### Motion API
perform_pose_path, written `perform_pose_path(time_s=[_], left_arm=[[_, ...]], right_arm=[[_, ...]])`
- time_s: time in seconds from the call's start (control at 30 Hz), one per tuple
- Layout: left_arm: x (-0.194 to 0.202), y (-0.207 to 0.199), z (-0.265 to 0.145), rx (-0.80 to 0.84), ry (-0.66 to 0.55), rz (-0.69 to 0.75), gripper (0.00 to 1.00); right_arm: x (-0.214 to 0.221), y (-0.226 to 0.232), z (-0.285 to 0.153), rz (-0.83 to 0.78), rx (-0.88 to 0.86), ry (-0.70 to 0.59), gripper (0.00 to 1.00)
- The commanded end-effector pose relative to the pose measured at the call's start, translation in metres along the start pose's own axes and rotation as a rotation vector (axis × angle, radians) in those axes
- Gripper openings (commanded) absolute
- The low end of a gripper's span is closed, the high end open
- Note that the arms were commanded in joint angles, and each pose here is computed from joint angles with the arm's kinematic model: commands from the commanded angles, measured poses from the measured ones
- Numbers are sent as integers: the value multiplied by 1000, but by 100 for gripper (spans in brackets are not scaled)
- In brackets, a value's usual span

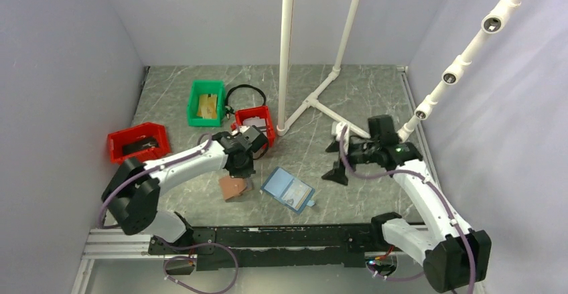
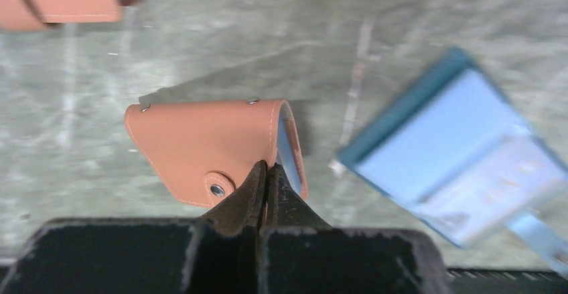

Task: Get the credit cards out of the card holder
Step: Pick up the card holder from the center of the board, then move the card holder to the center of the board.

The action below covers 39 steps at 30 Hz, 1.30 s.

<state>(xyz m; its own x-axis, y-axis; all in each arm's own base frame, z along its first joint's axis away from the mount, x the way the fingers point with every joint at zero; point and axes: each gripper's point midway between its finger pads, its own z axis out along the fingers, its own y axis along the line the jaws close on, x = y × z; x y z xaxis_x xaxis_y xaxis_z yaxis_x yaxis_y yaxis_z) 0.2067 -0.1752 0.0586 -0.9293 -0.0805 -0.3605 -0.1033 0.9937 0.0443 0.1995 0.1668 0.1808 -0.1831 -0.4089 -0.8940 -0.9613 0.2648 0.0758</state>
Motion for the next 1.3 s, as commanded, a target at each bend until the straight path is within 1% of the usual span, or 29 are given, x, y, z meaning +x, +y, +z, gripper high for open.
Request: perform_pose_path(time_s=[0.0,0.07,0.13,0.23,0.33,0.53,0.57,0.6,0.7,0.9,0.93,1.0,1.07,1.13,1.27], left_arm=[[-1,-58,-22,307,24,-131,0],[2,-70,-20,353,47,-161,0],[5,-76,-14,367,67,-174,0],[7,-81,-9,375,80,-188,0],[6,-80,-10,374,73,-196,0],[9,-84,-11,402,84,-210,0],[10,-84,-10,403,87,-212,0],[10,-84,-9,405,86,-214,0],[11,-84,-8,408,85,-217,0],[10,-84,-10,414,79,-214,0],[10,-83,-10,415,78,-213,0],[10,-85,-13,427,82,-212,0],[11,-89,-14,454,92,-211,0],[12,-96,-15,481,104,-205,0],[9,-112,-15,524,124,-197,0]], right_arm=[[30,18,28,-363,-82,94,100],[48,30,34,-498,-165,126,100],[69,38,38,-619,-261,161,100],[95,45,51,-744,-334,206,99],[107,48,65,-808,-355,252,95],[122,61,84,-863,-433,333,80],[125,61,84,-870,-437,349,76],[127,61,85,-874,-440,359,74],[127,66,83,-870,-464,357,58],[126,72,75,-865,-497,370,19],[124,72,74,-859,-493,373,1],[122,67,72,-870,-457,381,0],[124,51,68,-875,-377,436,0],[125,25,60,-871,-265,494,0],[115,-31,30,-812,-30,545,0]])
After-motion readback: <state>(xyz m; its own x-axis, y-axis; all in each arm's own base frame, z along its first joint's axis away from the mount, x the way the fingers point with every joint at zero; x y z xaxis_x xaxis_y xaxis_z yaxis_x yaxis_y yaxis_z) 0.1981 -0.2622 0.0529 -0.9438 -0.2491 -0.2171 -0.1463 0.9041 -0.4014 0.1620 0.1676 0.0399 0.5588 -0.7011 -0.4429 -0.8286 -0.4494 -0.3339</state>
